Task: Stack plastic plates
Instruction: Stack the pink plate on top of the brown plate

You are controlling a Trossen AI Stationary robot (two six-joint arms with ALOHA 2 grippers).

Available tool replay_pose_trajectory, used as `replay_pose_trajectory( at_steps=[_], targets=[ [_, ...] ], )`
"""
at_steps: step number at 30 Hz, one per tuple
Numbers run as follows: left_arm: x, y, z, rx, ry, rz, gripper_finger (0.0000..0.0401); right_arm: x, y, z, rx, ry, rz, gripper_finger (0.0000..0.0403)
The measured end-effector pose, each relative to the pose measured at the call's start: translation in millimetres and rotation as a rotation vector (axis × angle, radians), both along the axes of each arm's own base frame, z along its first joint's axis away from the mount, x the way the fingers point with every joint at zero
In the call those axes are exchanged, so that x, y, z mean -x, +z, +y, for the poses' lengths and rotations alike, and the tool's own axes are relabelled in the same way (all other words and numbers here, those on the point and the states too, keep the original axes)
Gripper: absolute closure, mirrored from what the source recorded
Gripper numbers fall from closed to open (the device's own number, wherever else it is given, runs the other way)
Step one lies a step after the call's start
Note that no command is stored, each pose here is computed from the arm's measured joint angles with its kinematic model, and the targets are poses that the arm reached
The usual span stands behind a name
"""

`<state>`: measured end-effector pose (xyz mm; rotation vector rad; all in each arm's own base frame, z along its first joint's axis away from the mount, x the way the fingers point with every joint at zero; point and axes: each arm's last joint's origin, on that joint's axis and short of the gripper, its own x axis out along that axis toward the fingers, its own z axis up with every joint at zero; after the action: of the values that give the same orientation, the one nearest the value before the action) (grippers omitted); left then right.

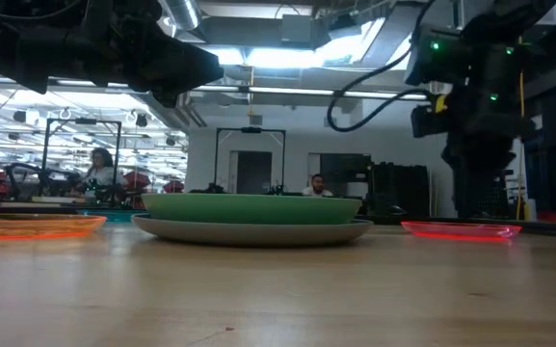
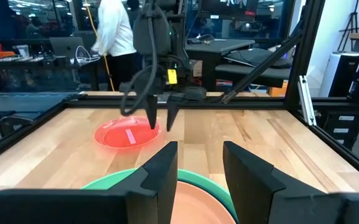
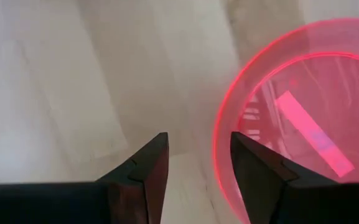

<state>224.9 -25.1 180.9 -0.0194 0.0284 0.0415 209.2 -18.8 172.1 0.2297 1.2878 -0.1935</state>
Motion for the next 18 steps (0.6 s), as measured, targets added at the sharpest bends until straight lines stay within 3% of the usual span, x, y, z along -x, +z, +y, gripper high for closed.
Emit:
replay_pose_trajectory(
  at_steps=[13,18],
  targets=[
    [0.1,3.1,0.7,0.022,0.027,-0.034,0.0280,8.0,-23.3,-3.9,0.158,-0.015,-0.024,0.0239],
    [0.0,3.1,0.8,0.022,0.027,-0.034,0.0280,14.9,-34.5,-3.7,0.161,-0.054,-0.018,0.0239]
  ],
)
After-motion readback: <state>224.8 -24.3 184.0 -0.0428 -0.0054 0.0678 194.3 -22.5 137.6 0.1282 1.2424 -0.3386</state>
